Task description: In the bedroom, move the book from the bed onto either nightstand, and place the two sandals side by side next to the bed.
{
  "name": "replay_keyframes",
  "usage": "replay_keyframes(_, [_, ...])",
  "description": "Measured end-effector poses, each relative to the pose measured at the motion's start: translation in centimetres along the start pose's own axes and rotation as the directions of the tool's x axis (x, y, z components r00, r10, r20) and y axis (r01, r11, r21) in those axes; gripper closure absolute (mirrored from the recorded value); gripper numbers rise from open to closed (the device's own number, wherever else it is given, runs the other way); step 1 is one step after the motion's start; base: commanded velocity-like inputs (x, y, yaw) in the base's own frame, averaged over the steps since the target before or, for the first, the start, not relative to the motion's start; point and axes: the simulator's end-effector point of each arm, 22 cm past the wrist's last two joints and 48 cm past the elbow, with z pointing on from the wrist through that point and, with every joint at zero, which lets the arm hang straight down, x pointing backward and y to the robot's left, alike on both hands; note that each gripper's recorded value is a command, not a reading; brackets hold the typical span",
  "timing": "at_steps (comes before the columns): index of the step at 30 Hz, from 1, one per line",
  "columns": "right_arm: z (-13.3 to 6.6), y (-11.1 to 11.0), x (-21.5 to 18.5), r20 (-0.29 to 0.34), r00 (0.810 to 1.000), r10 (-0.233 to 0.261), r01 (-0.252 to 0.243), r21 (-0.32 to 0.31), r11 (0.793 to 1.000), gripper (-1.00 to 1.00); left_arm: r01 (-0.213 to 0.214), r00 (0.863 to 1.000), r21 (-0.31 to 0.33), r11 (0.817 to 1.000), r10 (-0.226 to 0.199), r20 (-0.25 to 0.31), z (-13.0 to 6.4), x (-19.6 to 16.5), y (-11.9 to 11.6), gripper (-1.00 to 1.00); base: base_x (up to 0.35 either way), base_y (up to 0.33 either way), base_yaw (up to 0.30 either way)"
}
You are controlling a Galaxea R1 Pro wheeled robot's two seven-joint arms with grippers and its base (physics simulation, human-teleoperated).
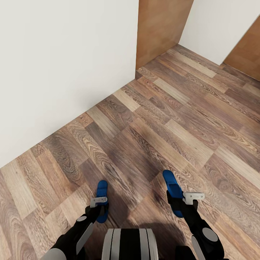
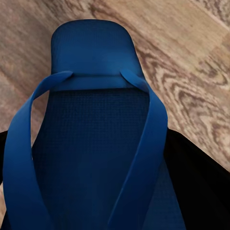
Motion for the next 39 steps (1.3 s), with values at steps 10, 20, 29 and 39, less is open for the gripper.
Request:
replay_keyframes(10, [0.0,0.0,0.0,0.0,1.0,0.0,0.0,0.0,1.0,1.0,0.001,1.0,0.001,1.0,-0.001,0.001,0.0,0.0,0.0,1.0,0.0,0.0,0.0])
replay_keyframes(20, [0.0,0.0,0.0,0.0,1.0,-0.001,0.001,0.0,1.0,1.0,0.001,1.0,0.003,1.0,-0.001,0.001,0.0,-0.1,-0.1,1.0,0.0,0.0,0.0])
replay_keyframes(29, [-0.4,0.0,-1.0,0.021,1.0,-0.001,0.001,-0.001,1.0,1.0,-0.004,1.0,0.015,1.0,0.004,0.008,-0.6,-1.6,-0.8,1.0,0.0,0.0,0.0])
replay_keyframes(39, [-1.3,0.1,-2.9,0.061,0.998,-0.001,0.001,-0.003,1.0,1.0,-0.009,0.999,0.022,1.0,0.008,0.046,-1.7,-4.0,-1.2,1.0,0.0,0.0,0.0])
